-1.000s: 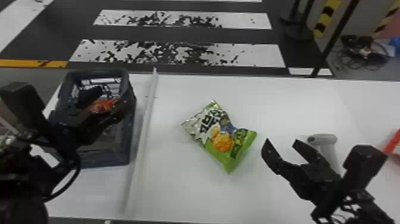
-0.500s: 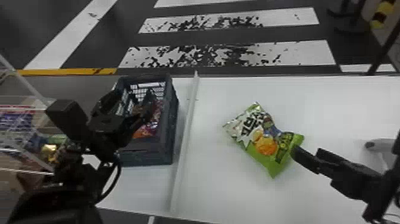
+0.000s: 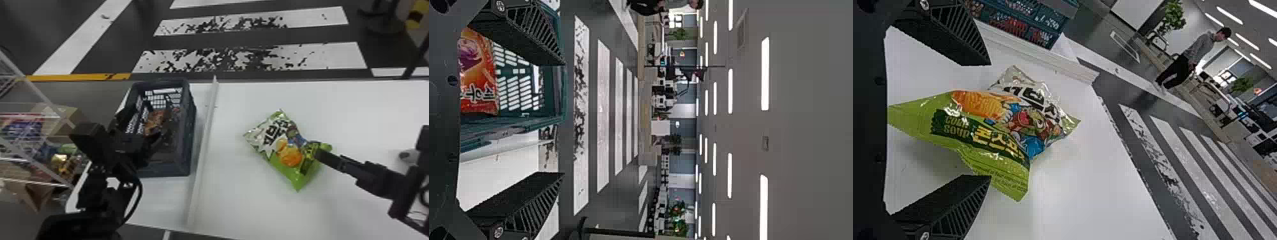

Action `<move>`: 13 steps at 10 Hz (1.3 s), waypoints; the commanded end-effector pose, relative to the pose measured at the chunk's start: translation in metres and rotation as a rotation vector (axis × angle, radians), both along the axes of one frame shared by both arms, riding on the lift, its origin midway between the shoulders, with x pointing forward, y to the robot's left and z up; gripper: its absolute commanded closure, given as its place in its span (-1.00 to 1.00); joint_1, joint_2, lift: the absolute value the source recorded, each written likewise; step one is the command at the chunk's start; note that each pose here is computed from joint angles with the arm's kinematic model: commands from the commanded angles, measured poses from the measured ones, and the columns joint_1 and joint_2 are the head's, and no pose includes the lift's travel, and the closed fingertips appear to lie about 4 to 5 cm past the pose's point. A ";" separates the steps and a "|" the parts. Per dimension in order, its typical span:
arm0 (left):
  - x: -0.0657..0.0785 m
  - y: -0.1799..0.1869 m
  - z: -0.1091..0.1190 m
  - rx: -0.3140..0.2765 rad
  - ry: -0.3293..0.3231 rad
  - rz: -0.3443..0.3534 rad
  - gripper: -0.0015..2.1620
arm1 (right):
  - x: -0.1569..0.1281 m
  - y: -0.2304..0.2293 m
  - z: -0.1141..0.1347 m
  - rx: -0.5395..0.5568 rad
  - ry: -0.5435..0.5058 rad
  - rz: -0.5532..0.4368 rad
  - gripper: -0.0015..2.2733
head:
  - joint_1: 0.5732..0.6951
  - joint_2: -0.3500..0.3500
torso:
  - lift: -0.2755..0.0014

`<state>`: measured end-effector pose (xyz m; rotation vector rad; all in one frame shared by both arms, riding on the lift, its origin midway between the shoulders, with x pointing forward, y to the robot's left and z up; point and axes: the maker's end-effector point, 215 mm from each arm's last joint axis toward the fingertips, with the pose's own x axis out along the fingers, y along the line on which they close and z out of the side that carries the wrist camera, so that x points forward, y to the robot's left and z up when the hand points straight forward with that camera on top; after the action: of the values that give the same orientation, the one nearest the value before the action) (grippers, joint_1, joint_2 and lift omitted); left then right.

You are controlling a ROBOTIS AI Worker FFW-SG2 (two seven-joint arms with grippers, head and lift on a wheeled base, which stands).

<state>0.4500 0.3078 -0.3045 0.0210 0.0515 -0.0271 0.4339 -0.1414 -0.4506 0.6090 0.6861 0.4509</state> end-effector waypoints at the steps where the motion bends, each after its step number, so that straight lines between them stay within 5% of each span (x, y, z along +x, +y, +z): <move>1: -0.006 -0.001 -0.008 -0.008 0.015 -0.004 -0.92 | 0.011 -0.001 -0.011 0.012 0.033 0.006 -0.95 | 1.00 0.60 | 0.30; 13: -0.007 -0.007 -0.033 -0.053 0.055 -0.036 -0.91 | 0.053 -0.012 -0.066 0.017 0.171 0.013 -0.92 | 1.00 0.49 | 0.30</move>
<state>0.4419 0.3006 -0.3356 -0.0280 0.1025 -0.0664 0.4862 -0.1548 -0.5147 0.6603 0.8441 0.4198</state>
